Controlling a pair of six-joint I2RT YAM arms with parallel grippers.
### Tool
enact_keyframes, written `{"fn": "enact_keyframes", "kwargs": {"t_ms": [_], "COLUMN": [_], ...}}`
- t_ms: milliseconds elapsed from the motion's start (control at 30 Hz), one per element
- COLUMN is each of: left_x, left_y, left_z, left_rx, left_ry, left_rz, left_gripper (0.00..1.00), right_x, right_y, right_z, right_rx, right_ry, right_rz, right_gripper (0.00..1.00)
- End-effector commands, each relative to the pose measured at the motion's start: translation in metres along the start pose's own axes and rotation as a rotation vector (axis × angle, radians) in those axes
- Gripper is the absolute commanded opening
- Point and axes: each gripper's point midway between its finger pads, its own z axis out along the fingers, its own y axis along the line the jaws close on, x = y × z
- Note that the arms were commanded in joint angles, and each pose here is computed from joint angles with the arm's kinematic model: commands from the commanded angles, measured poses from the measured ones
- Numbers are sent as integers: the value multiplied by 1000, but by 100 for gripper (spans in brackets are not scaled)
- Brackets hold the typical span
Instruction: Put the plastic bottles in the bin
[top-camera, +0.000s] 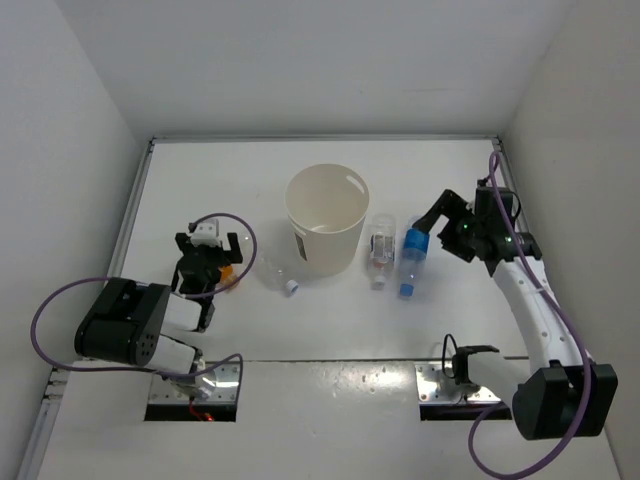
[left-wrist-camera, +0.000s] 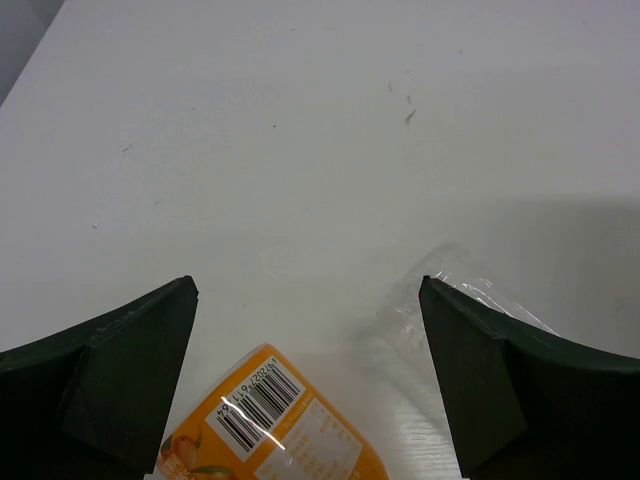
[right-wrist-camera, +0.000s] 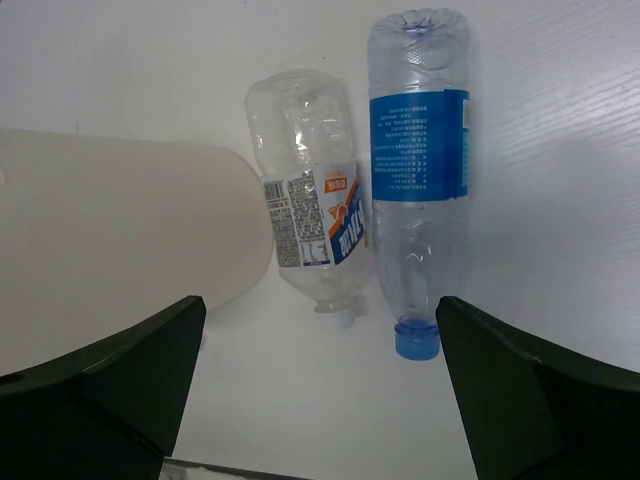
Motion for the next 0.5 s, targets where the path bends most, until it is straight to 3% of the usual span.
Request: {"fn": "enact_keyframes", "kwargs": {"t_ms": [0, 133, 167, 200, 300, 467], "left_x": [-18, -33, -11, -36, -26, -34], "left_y": [-2, 11, 21, 41, 68, 67], "left_z": [3, 13, 15, 31, 28, 25], "left_rx": [9, -79, -144, -299, -495, -479], "left_ry": [-65, -71, 51, 24, 75, 55], "left_rz": [-9, -59, -61, -144, -213, -214], "left_gripper": [100, 100, 100, 100, 100, 100], "right_x": [-12, -12, -11, -13, -8, 1], "right_y": [1, -1, 4, 9, 8, 3], "right_z": [0, 4, 6, 6, 19, 40], "right_rx": [20, 54, 15, -9, -11, -4], "right_ry": [-25, -11, -9, -12, 28, 95], "right_rz": [33, 29, 16, 13, 19, 23], "right_gripper": [100, 100, 100, 100, 100, 100]}}
